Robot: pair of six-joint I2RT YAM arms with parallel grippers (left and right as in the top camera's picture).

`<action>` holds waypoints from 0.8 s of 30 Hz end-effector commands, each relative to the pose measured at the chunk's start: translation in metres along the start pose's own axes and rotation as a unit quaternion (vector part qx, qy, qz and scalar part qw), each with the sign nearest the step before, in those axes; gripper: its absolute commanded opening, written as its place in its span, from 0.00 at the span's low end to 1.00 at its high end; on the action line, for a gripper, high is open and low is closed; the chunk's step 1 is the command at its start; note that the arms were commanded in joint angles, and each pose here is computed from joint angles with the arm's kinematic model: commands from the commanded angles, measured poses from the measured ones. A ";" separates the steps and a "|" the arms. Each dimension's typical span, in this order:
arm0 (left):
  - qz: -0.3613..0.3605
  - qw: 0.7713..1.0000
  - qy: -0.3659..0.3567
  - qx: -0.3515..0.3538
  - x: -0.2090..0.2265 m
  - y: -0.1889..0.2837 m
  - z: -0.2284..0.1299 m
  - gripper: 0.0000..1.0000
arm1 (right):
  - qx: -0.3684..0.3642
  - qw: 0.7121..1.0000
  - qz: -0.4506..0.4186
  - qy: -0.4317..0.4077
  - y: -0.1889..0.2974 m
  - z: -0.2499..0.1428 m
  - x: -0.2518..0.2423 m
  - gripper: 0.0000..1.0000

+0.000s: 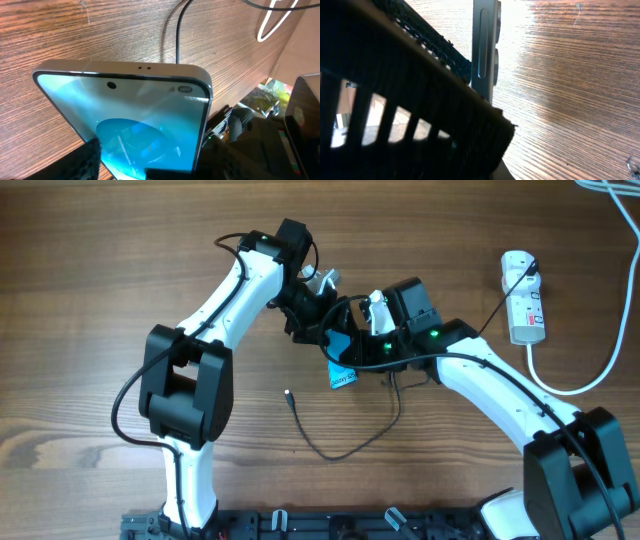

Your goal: Plug charger to phone and switch on socket

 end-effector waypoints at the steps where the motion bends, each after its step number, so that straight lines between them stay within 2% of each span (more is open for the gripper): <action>1: -0.004 1.000 -0.001 -0.024 0.004 0.017 0.004 0.77 | -0.009 0.999 0.046 0.018 0.008 0.009 0.006 0.04; 6: -0.119 0.988 -0.018 -0.096 0.004 0.084 0.003 0.75 | -0.038 0.973 0.225 0.036 0.042 0.036 0.003 0.04; 8: -0.215 0.964 -0.096 -0.121 -0.011 0.113 -0.003 0.73 | -0.054 0.957 0.284 0.033 0.057 0.050 0.009 0.04; 10: -0.299 0.929 -0.171 -0.135 -0.030 0.136 -0.010 0.71 | -0.072 0.945 0.316 0.048 0.065 0.060 0.019 0.04; 13: -0.384 0.873 -0.270 -0.133 -0.051 0.157 -0.019 0.67 | -0.102 0.924 0.359 0.081 0.082 0.073 0.037 0.04; 14: -0.397 0.863 -0.283 -0.129 -0.055 0.161 -0.020 0.62 | -0.109 0.918 0.369 0.094 0.087 0.075 0.041 0.04; 22: -0.398 0.864 -0.283 -0.123 -0.058 0.159 -0.021 0.55 | -0.178 0.911 0.359 0.099 0.092 0.087 0.049 0.04; 24: -0.397 0.864 -0.286 -0.120 -0.061 0.156 -0.021 0.49 | -0.191 0.909 0.357 0.103 0.089 0.087 0.056 0.04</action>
Point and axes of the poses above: each gripper's point midway between its finger pads, its own y axis back along the fingers, its own x axis along the line the jaws close on, z = x × y, the point moved 10 cm from there along y, back along the fingers, and after that the axes turned 3 degrees about y, right-handed, at the moved point
